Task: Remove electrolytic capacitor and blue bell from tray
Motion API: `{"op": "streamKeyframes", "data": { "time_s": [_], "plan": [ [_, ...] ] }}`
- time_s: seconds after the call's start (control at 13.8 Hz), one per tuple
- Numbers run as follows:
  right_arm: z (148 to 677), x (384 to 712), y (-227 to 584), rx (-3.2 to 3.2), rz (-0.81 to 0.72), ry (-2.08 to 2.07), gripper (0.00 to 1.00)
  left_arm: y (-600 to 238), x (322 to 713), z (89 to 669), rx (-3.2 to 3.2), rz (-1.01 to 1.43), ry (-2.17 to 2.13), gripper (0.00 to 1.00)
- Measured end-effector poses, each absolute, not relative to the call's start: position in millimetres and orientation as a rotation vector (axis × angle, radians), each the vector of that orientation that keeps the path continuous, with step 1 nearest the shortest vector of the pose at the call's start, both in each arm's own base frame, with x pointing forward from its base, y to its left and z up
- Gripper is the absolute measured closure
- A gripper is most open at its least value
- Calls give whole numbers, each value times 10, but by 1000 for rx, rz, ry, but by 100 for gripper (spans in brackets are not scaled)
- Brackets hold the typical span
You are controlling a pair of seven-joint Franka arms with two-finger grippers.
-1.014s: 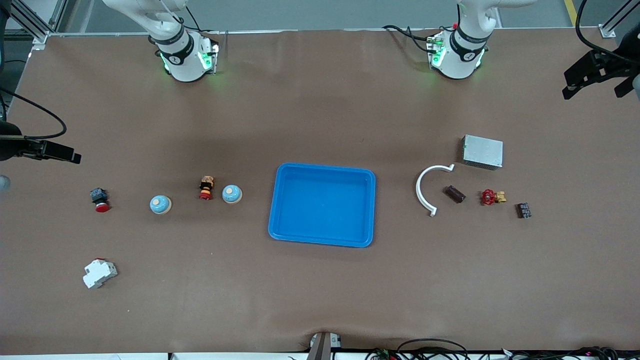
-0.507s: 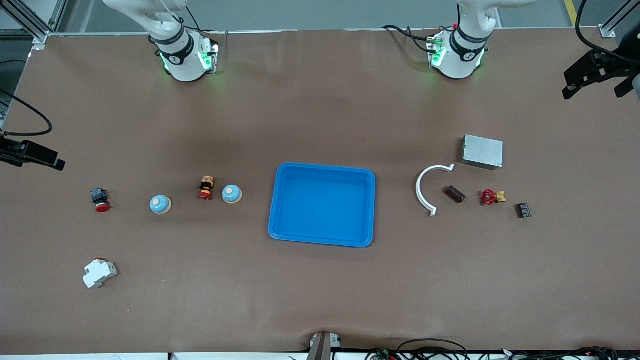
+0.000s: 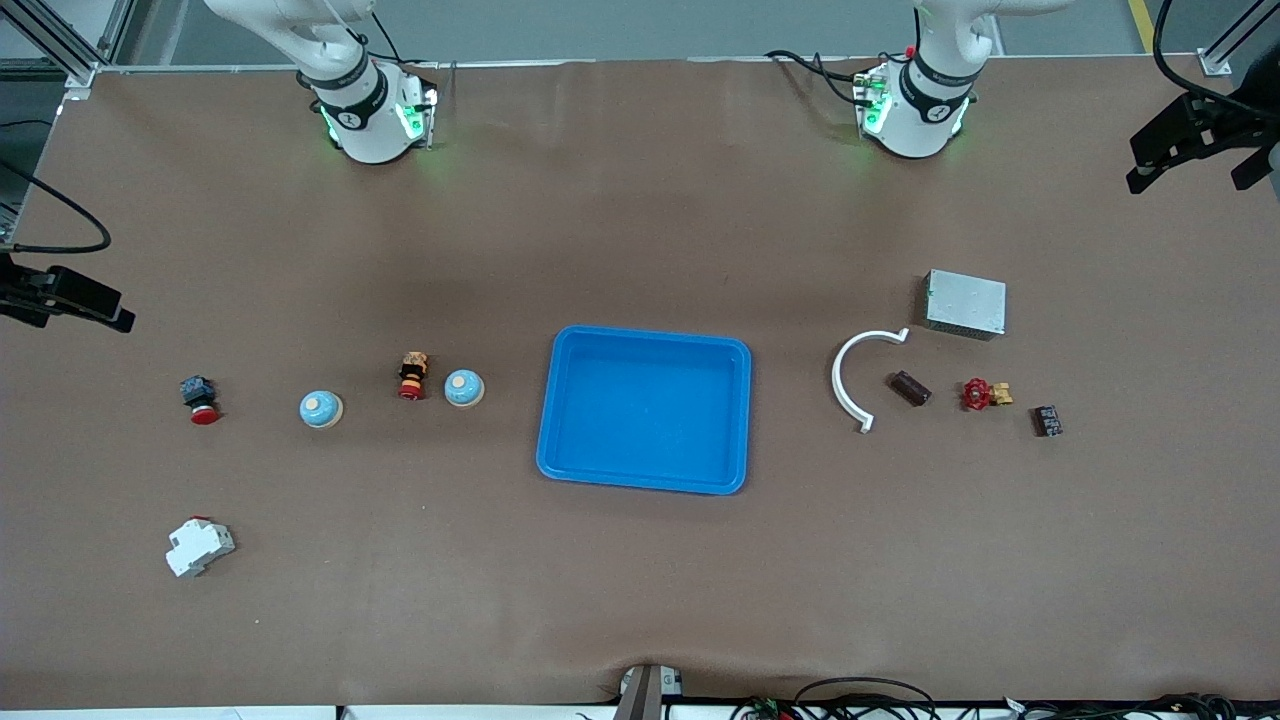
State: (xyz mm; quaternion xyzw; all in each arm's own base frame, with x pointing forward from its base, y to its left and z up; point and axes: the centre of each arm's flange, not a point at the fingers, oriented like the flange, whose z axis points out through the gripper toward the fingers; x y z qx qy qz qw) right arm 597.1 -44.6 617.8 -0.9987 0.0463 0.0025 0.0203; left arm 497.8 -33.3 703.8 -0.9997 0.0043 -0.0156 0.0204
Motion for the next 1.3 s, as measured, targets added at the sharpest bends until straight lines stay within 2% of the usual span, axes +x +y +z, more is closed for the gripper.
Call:
{"op": "streamKeyframes", "data": {
  "time_s": [0.72,1.3],
  "plan": [
    [6265,5937,-494,-3102,-27,156,0,-350,4733,6997,-3106,-51,21,0],
    [6246,5947,-502,-3104,-32,158,0,-362,4798,6929,-3106,-51,25,0]
  ]
}}
